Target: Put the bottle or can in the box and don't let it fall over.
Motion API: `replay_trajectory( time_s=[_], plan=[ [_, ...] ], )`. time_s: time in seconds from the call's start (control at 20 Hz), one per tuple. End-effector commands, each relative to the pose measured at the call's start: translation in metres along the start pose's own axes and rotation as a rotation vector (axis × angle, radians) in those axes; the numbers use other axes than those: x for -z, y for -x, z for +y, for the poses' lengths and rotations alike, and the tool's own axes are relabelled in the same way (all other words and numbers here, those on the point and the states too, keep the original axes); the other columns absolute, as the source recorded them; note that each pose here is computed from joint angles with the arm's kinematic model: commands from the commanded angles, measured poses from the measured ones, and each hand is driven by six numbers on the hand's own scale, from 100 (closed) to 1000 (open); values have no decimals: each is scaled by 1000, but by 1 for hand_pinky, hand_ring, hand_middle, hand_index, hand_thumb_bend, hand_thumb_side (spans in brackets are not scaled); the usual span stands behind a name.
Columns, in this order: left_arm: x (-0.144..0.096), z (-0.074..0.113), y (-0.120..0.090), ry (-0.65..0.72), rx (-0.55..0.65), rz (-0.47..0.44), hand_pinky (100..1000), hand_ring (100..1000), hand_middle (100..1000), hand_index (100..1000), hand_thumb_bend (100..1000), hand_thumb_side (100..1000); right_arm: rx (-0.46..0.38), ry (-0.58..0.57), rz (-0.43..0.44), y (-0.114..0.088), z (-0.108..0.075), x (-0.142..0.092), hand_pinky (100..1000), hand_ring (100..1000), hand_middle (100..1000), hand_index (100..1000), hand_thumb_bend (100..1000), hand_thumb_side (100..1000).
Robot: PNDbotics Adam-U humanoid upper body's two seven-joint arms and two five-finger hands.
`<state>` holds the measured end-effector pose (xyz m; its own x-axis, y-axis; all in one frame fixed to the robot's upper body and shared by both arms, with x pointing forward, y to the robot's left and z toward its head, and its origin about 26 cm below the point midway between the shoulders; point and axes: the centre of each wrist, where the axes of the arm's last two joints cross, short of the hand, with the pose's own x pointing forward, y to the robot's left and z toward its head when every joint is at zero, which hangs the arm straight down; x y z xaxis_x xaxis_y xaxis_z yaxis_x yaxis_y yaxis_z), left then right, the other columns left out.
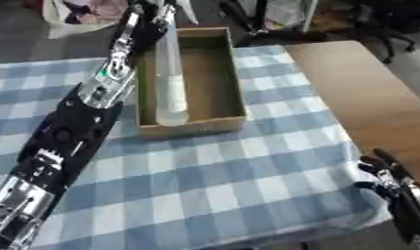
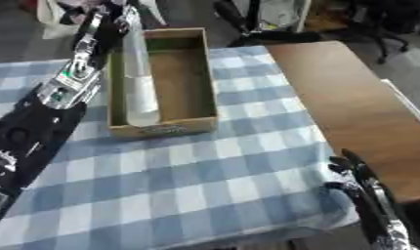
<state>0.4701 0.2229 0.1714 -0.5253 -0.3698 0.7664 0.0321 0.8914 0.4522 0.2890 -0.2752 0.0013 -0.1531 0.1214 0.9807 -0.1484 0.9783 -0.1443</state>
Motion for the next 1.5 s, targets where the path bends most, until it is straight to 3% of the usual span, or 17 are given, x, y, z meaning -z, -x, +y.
replay_trajectory(
  time_s=[0.05,0.15,0.35,0.6,0.65,1.0,1.2,1.5],
  plan=[
    [6,25,-13,-49,125,-19,836,872,842,940,749,855,-12,3,-19,-6,-3,3,670,867,814,967,100,688],
    [5,31,-16,-73,163,-14,846,890,865,952,844,891,-13,2,-21,-6,-4,4,670,867,814,967,100,688],
    [2,41,-18,-88,228,32,853,902,884,963,882,935,-15,4,-20,-6,-5,4,670,867,814,967,100,688],
    [-8,55,-19,-98,280,93,835,887,874,952,739,899,-16,10,-22,-7,-6,4,670,867,814,967,100,688],
    [-11,59,-22,-107,262,83,823,877,862,942,686,879,-17,12,-21,-6,-6,3,670,867,814,967,100,689],
    [-57,74,-48,-130,74,-57,780,840,824,915,569,872,-26,20,-24,-8,-10,4,670,867,814,967,100,691],
    [-101,69,-47,-127,0,-38,757,813,802,904,530,886,-31,25,-27,-10,-12,4,670,867,813,967,100,691],
    [-148,49,-38,-185,-69,3,747,804,789,897,491,896,-32,34,-30,-10,-13,3,670,867,814,968,100,690]
  ],
)
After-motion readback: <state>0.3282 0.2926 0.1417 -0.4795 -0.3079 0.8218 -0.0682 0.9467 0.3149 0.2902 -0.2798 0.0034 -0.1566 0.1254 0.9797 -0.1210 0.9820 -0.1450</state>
